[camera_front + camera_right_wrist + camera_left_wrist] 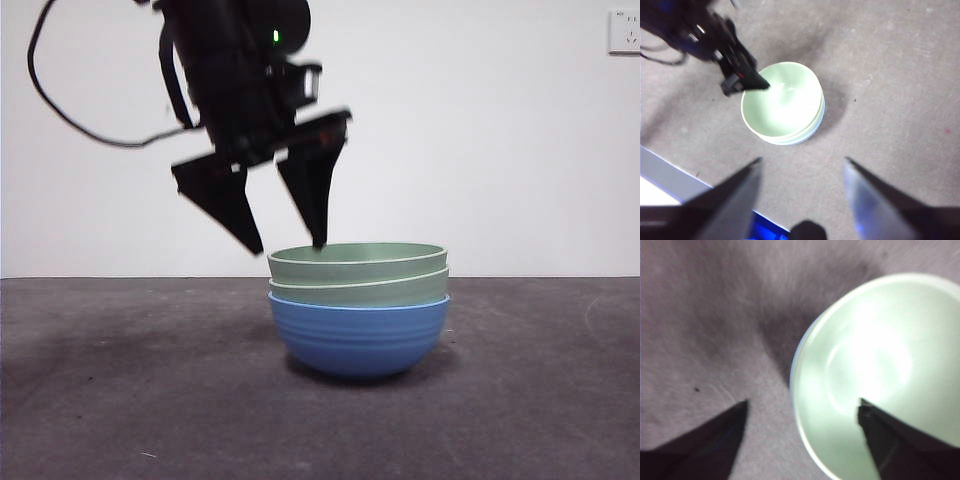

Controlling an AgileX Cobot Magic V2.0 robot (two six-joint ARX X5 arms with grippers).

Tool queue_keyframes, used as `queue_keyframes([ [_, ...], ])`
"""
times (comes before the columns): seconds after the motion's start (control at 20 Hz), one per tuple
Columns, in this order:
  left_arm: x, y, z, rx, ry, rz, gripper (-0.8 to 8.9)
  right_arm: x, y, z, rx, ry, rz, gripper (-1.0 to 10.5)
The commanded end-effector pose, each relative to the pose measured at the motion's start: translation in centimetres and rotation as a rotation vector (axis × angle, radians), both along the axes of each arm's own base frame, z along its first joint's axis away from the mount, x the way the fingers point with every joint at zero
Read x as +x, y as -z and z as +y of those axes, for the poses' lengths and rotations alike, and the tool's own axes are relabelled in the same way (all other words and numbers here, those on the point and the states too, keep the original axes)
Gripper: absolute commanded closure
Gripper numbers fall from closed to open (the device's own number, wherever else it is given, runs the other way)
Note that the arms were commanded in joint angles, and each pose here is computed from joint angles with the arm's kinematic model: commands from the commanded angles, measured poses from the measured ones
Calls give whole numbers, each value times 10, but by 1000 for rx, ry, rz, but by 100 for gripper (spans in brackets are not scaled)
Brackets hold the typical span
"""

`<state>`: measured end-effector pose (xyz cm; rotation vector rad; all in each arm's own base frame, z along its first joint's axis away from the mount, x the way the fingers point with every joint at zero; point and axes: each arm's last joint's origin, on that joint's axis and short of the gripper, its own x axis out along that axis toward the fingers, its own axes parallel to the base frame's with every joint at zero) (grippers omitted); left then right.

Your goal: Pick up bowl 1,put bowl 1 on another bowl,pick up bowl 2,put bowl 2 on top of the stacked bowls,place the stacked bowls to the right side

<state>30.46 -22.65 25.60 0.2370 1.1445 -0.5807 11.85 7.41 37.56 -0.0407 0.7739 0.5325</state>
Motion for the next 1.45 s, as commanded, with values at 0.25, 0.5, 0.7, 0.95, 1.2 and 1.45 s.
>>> queue_keyframes([
  [0.25, -29, -89, 21, -48, 39, -105, 431, 38, 18, 23, -40, 10, 82, 454],
  [0.5, -75, -155, 55, -125, 56, -236, 432, 95, 58, 57, -82, 23, 189, 454],
  [0.7, -114, -187, 84, -183, 54, -319, 432, 138, 106, 78, -78, 40, 335, 454],
  [0.95, -145, -204, 106, -218, 53, -369, 432, 170, 155, 86, -68, 88, 454, 469],
  [1.2, -151, -206, 111, -218, 54, -367, 432, 177, 179, 90, -69, 74, 546, 549],
  [1.45, -152, -206, 111, -215, 53, -363, 432, 179, 186, 91, -82, 74, 565, 774],
])
